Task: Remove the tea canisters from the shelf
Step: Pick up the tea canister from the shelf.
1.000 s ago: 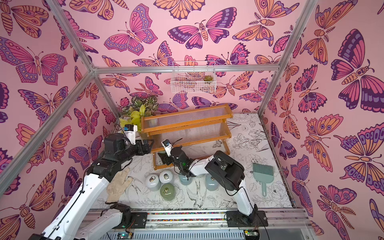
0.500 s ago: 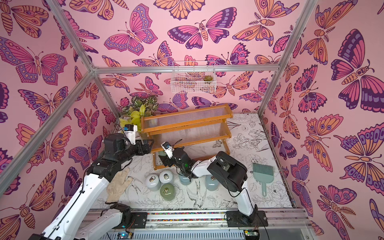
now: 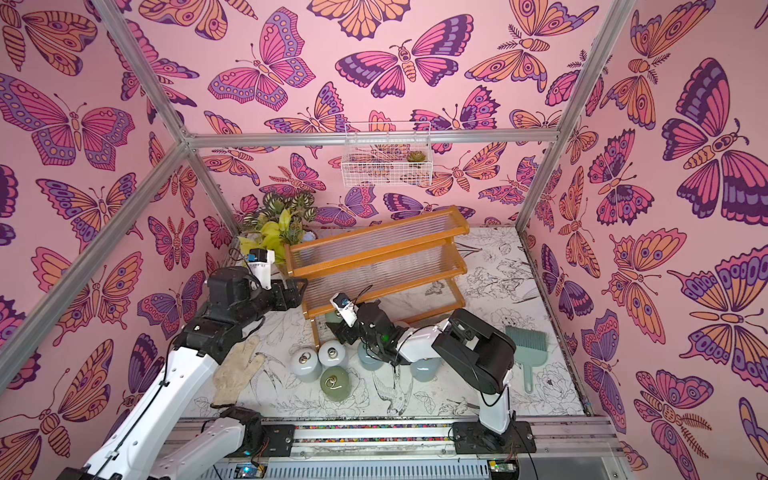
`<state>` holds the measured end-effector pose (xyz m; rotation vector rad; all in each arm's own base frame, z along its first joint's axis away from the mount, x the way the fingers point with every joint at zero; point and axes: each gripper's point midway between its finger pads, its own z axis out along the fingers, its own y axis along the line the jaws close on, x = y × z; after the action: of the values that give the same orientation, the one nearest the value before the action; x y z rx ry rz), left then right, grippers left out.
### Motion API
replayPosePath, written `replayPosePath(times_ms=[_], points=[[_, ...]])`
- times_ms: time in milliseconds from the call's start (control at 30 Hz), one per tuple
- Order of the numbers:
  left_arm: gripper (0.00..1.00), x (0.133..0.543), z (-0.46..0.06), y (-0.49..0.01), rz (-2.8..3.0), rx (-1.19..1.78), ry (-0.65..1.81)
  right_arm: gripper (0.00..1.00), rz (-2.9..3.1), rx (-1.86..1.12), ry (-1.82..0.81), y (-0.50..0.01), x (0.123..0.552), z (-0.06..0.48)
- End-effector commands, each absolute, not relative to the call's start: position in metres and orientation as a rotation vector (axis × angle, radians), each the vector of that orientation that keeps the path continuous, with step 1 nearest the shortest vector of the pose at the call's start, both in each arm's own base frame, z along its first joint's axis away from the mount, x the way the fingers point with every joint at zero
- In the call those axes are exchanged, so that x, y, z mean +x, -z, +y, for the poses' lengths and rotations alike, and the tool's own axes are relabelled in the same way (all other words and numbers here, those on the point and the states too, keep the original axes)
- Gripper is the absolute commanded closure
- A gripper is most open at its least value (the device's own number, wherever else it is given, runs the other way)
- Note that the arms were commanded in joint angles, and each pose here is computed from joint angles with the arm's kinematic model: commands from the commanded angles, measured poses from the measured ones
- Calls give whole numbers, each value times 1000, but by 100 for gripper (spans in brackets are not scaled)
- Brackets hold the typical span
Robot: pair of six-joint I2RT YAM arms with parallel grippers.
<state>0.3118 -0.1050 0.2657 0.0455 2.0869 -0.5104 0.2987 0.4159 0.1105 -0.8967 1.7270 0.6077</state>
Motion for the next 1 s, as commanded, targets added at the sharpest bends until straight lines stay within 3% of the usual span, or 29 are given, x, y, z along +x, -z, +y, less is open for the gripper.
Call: replayPosePath(times_ms=[0, 633, 967], points=[[14, 311, -104, -265, 2082, 47, 499, 58, 1508, -840, -622, -188, 303, 421], [14, 313, -103, -264, 2089, 39, 487, 59, 1522, -712, -490, -201, 319, 386], [14, 317, -104, -264, 2094, 43, 486, 60, 1601, -743, -521, -175, 315, 384]])
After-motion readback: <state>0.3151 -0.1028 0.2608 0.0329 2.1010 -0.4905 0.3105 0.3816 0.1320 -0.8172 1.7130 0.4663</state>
